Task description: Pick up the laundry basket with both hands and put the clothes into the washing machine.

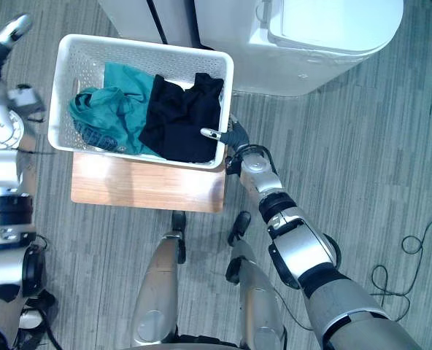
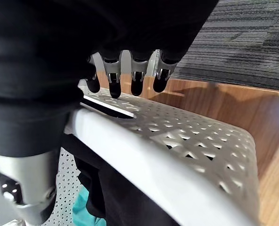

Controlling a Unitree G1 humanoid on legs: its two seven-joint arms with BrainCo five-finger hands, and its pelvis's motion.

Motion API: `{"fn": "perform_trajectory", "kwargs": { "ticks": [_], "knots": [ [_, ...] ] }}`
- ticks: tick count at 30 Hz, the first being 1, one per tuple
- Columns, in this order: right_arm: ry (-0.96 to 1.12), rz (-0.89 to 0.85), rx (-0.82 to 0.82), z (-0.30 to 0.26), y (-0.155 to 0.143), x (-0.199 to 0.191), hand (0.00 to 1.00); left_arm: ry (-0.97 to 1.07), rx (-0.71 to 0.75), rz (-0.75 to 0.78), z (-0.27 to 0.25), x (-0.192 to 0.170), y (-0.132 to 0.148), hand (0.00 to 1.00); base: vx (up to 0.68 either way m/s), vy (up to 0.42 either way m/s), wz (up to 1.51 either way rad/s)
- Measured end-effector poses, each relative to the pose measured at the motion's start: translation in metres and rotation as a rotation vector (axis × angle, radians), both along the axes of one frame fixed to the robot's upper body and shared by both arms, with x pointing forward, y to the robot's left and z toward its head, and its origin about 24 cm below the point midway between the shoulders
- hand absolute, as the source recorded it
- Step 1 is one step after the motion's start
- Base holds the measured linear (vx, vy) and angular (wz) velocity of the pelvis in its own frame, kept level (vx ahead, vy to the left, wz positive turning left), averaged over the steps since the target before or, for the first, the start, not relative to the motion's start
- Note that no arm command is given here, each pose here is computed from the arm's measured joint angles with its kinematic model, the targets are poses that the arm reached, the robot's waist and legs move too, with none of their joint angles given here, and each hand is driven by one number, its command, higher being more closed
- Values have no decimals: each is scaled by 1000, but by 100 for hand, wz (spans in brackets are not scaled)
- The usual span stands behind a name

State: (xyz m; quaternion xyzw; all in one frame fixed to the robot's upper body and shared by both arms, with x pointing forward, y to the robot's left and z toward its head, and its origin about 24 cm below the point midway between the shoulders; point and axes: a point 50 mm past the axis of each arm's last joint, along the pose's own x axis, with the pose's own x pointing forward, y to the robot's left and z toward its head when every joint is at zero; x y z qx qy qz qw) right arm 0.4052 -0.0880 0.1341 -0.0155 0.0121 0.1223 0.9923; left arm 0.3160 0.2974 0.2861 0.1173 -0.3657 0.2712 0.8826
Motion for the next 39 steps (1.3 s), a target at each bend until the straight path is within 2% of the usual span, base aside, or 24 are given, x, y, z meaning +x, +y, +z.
{"fn": "perform_trajectory", "kwargs": {
  "ticks": [4, 9, 13, 17, 26, 32, 39],
  "knots": [
    [4, -15, 14, -5, -6, -1, 0, 7, -22, 56, -5, -7, 16, 0, 64, 9, 7],
    [-1, -13, 16, -4, -4, -1, 0, 190, -89, 126, -34, 8, 44, 0, 44, 24, 4],
    [-27, -1, 20, 6, 1, 1, 0, 309, -180, 124, -48, 25, 55, 0, 13, 30, 1],
    [-68, 27, 30, 22, 12, 3, 0, 361, -249, 70, -40, 40, 53, 0, -10, 13, -13],
    [-127, 92, 63, 48, 40, 3, 0, 388, -392, 17, -41, 46, 60, 0, 4, -18, -17],
    [-168, 103, 99, 61, 42, 2, 0, 278, -516, -9, -30, 39, 71, 0, 8, 9, -12],
    [-166, 102, 134, 63, 46, 1, 0, 258, -562, -12, -36, 33, 80, 0, 3, 17, -10]
  ]
}}
